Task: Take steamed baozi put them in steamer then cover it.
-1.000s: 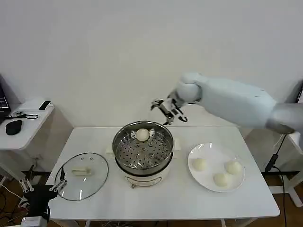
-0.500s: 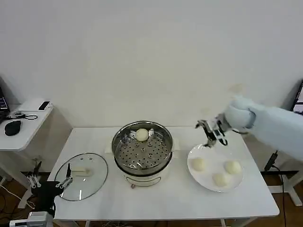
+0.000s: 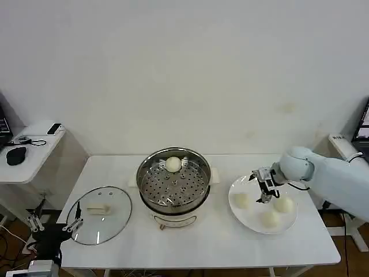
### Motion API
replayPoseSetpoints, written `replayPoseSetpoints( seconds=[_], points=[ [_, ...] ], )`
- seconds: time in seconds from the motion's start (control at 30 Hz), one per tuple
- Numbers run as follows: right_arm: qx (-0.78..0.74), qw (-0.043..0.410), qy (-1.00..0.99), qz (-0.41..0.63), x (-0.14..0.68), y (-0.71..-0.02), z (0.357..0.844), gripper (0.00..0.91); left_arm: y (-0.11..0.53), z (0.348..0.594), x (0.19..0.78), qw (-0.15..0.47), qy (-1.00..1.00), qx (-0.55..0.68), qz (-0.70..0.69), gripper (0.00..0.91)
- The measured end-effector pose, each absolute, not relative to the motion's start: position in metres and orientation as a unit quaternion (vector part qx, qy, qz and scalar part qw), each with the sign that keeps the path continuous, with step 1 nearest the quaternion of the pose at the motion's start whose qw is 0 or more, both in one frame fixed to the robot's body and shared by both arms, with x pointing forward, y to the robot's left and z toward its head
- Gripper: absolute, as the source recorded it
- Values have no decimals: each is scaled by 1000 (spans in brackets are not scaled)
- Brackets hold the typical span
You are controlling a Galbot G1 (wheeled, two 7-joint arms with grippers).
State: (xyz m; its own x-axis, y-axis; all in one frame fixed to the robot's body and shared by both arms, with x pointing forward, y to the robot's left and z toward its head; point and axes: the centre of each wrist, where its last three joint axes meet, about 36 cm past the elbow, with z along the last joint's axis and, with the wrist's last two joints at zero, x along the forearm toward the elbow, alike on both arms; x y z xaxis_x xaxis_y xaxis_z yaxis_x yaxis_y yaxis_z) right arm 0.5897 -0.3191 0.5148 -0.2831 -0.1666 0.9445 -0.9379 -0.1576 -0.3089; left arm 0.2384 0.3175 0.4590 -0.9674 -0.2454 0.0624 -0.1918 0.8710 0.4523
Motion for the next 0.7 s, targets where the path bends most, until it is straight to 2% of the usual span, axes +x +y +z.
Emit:
replayPoseSetpoints(
  seconds=[0.57,0.7],
  points=[
    [505,359,-547,563,606,-296,458,907,320,460,237,60,-964,116,-231,907],
    [503,362,-547,563,608,-294,452,826,321,460,237,59,-964,117,-232,907]
  ],
)
